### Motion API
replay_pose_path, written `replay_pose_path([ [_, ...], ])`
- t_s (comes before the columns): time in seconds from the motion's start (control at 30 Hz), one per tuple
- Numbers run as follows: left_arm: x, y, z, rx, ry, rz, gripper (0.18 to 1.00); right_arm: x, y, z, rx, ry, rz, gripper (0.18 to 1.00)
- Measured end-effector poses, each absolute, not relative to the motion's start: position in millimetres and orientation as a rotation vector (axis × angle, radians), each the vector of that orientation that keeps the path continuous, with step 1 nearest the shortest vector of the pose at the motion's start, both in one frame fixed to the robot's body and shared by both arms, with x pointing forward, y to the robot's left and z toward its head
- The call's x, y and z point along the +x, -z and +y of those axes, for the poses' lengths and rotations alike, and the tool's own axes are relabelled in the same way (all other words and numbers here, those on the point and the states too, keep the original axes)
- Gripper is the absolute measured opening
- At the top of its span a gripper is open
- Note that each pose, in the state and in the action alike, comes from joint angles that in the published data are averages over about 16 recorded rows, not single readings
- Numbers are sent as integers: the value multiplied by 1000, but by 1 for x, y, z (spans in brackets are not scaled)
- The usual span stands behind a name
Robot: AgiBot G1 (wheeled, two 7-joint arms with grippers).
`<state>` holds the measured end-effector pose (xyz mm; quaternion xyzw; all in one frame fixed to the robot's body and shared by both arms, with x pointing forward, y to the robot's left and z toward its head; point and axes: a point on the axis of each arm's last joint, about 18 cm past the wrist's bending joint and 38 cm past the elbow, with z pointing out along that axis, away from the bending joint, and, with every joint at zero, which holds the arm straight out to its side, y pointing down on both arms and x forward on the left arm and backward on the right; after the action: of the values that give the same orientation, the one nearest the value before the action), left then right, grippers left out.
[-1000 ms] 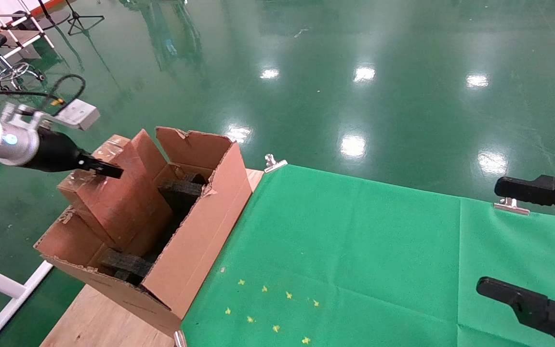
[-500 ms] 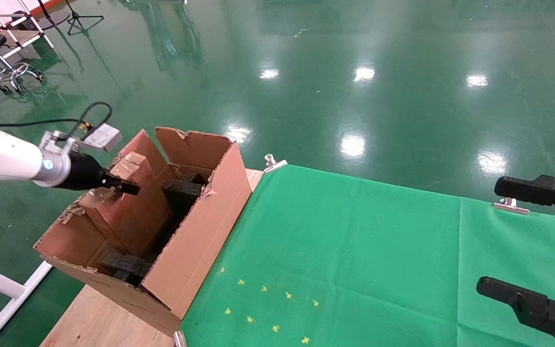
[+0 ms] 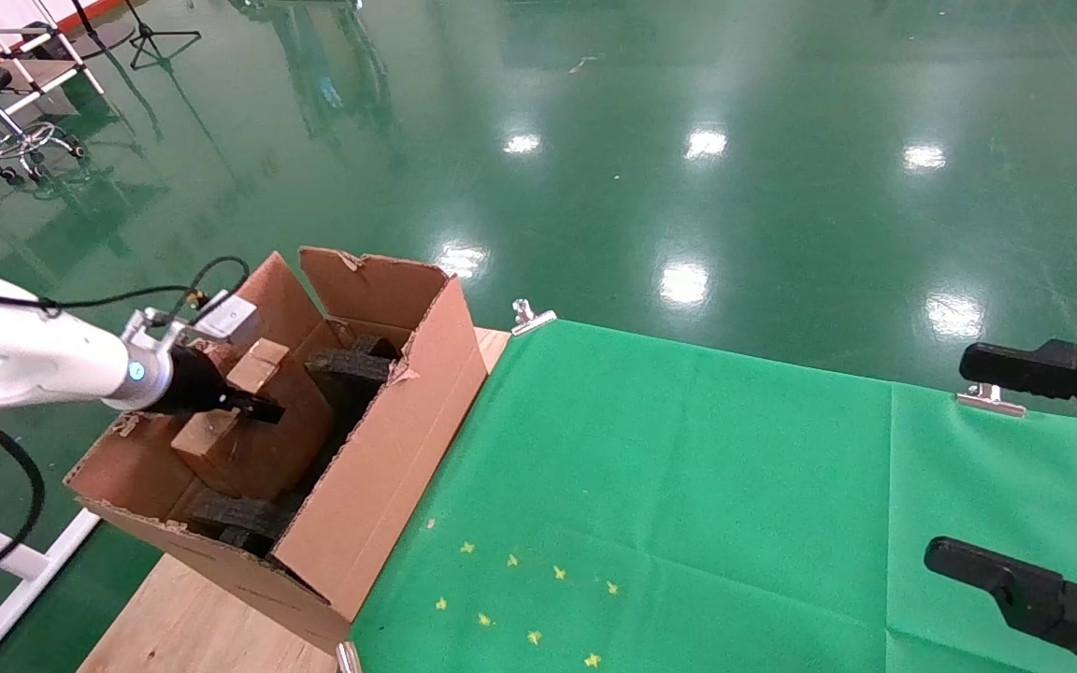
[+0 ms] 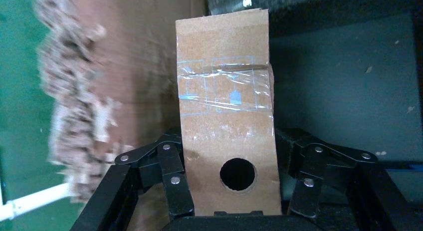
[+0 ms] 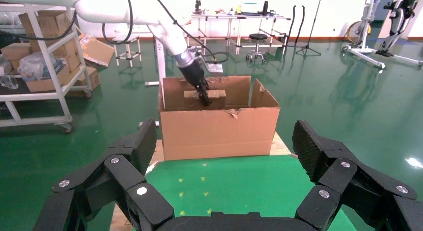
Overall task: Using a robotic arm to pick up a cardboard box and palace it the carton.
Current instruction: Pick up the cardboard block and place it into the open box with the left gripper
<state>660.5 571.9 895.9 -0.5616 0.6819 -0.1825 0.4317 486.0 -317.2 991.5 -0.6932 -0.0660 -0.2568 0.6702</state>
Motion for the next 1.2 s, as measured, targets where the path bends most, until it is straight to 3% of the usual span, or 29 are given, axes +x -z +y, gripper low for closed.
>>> replay_pose_path([
  [0.7, 666, -888, 573, -1454, 497, 1612, 342, 486, -991, -317, -1562, 579, -148, 1001],
  [0.9, 666, -906, 576, -1439, 518, 1590, 390, 486, -991, -317, -1562, 579, -148, 1001],
  [1.2, 660, -942, 575, -1392, 603, 1589, 548, 486, -991, -317, -1562, 579, -148, 1001],
])
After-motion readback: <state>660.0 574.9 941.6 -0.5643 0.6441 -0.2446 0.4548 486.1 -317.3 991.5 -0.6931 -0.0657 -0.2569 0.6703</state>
